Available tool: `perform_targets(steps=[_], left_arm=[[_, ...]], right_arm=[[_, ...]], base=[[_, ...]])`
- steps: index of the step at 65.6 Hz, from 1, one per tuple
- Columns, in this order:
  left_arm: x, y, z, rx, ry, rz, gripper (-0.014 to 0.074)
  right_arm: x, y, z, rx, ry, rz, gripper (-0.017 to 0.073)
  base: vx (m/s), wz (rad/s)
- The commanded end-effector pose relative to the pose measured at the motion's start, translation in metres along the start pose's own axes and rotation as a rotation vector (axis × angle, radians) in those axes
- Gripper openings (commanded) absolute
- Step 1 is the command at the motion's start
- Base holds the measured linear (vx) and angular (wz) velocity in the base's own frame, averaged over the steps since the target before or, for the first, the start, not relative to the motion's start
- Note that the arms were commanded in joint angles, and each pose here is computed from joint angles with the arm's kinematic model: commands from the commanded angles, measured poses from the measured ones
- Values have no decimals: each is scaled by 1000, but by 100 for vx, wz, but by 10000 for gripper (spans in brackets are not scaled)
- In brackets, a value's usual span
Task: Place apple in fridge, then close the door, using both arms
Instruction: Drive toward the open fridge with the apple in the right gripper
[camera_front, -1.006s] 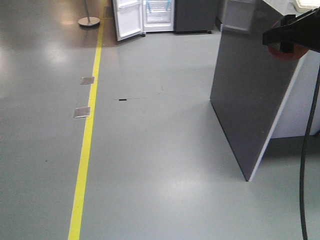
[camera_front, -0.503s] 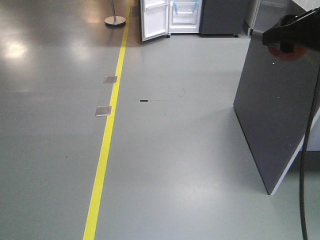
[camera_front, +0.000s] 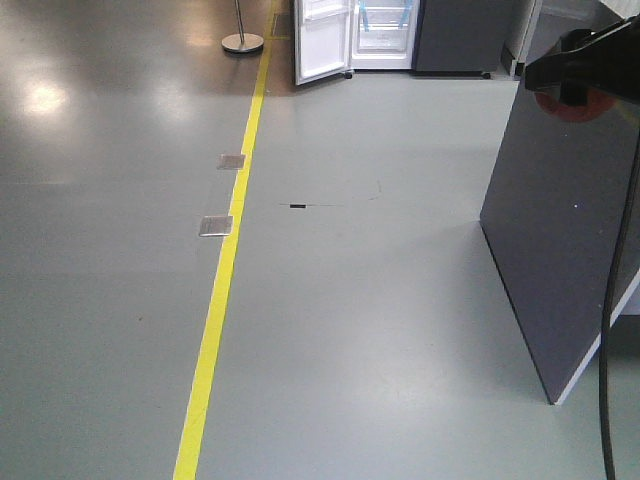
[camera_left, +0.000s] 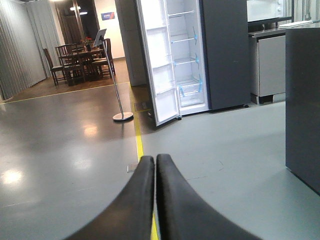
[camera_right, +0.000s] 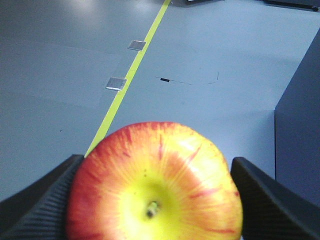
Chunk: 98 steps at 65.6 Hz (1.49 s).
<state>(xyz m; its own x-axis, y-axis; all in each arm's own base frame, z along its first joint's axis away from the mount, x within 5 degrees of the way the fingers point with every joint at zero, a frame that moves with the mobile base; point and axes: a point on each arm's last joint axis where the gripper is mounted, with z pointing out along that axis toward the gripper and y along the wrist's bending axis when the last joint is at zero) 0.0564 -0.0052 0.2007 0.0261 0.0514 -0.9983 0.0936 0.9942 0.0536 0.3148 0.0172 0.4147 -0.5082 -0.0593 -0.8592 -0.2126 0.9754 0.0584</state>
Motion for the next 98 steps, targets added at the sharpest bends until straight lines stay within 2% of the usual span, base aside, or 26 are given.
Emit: perform_targets(steps=[1, 98], left_arm=[[-14, 0, -2, 0, -105, -18, -7], [-14, 0, -2, 0, -105, -18, -7]], right_arm=[[-19, 2, -21, 20, -139, -10, 102], [-19, 2, -21, 20, -139, -10, 102]], base=[[7, 0], [12, 0]])
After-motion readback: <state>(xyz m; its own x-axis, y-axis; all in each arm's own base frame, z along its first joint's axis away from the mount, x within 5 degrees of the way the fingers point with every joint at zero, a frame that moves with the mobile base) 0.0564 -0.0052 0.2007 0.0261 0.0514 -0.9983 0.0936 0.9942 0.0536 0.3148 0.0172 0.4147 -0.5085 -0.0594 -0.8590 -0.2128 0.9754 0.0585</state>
